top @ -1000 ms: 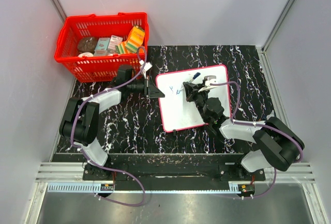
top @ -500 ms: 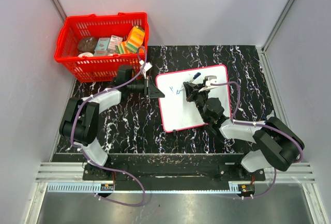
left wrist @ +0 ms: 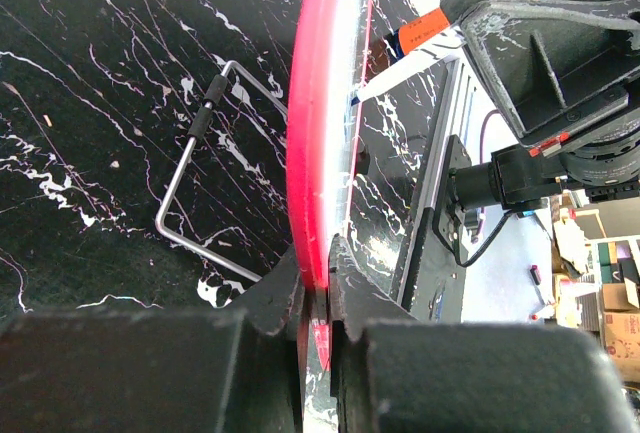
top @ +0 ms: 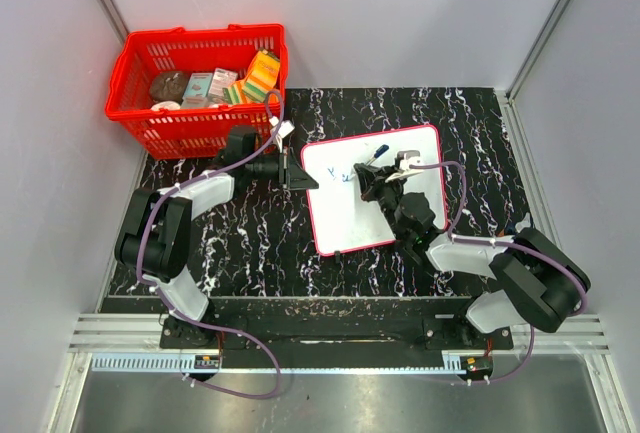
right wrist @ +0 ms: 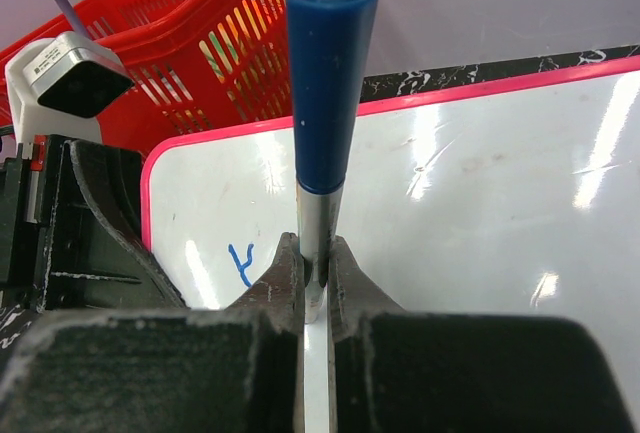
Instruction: Write a sentence on the whiteboard
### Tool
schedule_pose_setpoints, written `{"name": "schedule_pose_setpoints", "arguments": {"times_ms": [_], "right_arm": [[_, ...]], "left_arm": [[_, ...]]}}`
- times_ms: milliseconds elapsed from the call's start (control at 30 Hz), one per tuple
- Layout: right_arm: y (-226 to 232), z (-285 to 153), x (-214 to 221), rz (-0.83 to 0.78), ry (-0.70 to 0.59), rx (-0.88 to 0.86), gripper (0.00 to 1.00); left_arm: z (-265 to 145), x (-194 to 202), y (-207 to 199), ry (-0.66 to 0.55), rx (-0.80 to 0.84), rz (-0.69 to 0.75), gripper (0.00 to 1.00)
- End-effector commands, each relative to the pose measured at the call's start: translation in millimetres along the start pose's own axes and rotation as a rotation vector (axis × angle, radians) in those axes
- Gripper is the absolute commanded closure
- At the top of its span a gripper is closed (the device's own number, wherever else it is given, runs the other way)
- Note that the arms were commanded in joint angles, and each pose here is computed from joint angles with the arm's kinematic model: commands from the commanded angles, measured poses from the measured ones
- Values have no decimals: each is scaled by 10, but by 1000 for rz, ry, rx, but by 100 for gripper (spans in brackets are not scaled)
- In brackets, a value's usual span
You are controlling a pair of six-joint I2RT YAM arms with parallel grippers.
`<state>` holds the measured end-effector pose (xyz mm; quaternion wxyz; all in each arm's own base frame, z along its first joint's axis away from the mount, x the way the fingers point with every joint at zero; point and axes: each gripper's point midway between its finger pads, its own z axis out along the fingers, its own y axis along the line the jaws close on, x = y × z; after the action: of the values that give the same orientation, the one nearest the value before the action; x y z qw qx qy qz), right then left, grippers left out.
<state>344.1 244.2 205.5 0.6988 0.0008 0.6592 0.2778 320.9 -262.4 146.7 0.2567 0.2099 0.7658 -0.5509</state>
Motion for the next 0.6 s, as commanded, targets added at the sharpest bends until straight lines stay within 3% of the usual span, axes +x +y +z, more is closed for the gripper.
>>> {"name": "schedule_pose_setpoints", "arguments": {"times_ms": [0,567], "right_arm": [[-44,-43,53,-7,20,13,100],[174,-108,-694,-12,-134,-45,100]], "left_arm": [[130,167,173,42,-64,100,100],[143,186,184,52,-70,100,100]]}}
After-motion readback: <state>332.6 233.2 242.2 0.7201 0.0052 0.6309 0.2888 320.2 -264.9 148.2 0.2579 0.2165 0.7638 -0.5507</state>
